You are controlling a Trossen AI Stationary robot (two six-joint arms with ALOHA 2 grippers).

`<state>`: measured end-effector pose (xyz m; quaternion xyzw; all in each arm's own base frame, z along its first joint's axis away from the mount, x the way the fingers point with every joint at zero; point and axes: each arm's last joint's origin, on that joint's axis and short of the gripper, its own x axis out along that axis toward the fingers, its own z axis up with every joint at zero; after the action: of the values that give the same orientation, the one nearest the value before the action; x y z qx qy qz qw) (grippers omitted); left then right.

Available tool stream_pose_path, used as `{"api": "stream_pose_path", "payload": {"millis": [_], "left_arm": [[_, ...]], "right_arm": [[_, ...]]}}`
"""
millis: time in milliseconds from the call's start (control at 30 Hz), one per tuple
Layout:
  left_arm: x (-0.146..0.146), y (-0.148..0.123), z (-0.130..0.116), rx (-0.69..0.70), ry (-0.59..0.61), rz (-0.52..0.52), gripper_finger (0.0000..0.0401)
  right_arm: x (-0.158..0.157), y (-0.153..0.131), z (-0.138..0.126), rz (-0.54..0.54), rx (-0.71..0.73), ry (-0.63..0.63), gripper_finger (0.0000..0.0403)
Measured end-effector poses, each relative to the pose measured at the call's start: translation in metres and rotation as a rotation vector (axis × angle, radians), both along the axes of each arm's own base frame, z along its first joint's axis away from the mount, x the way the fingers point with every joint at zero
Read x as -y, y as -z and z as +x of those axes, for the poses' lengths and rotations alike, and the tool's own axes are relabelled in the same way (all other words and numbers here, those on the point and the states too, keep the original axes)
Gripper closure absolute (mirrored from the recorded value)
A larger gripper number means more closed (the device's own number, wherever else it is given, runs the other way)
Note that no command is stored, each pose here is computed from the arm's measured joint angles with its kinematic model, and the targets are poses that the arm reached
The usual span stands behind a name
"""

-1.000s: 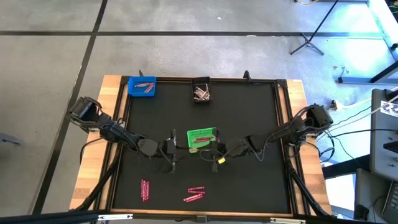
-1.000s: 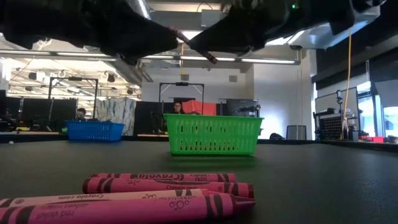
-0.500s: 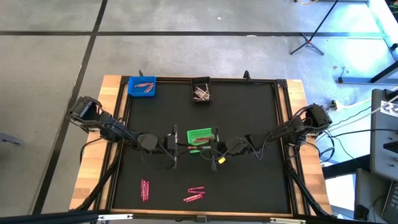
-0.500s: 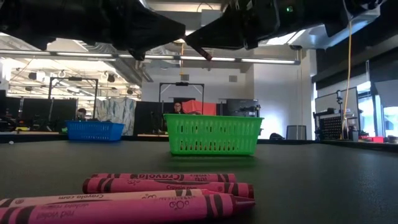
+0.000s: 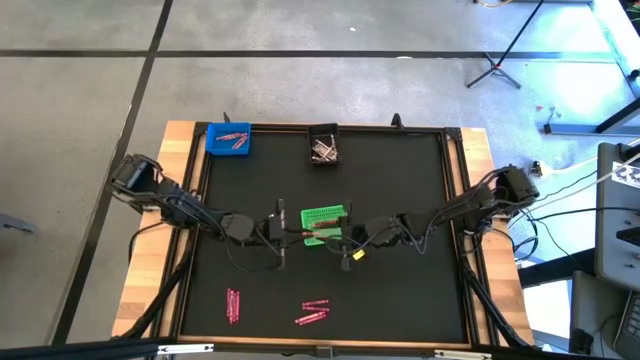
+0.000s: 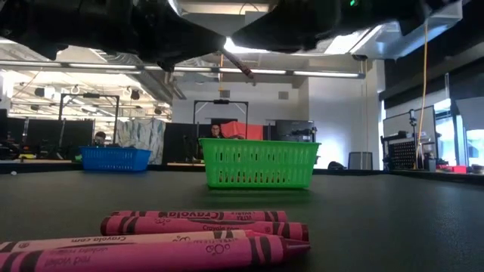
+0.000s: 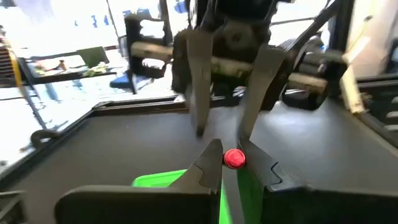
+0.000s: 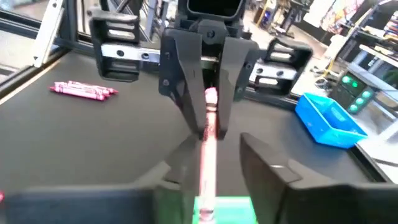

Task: Sort crayons
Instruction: Put the pink crayon into the blue bin

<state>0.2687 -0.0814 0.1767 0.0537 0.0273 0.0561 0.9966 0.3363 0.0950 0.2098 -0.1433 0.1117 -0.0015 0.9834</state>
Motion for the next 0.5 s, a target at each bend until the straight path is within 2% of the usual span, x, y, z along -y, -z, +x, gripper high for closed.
{"api": "stream_pose_path", "payload": {"millis": [67,200,400,500], "left_arm": [[-0.002,-0.004,-0.002,-0.010,-0.039,0.028,0.0385],[-0.011,-0.015,-0.012,-0.072,-0.217,0.113,0.0385],[-0.042,-0.033,-0.035,-0.200,-0.451,0.188,0.0385],[-0.065,-0.042,-0.047,-0.256,-0.590,0.235,0.0385]], "right_arm": [[-0.001,-0.006,-0.006,-0.009,-0.025,-0.005,0.0263],[-0.006,-0.013,-0.020,0.012,-0.116,-0.020,0.0230],[-0.019,-0.002,-0.035,0.037,-0.267,-0.039,0.0224],[-0.024,0.006,-0.038,0.053,-0.285,-0.054,0.0229]]}}
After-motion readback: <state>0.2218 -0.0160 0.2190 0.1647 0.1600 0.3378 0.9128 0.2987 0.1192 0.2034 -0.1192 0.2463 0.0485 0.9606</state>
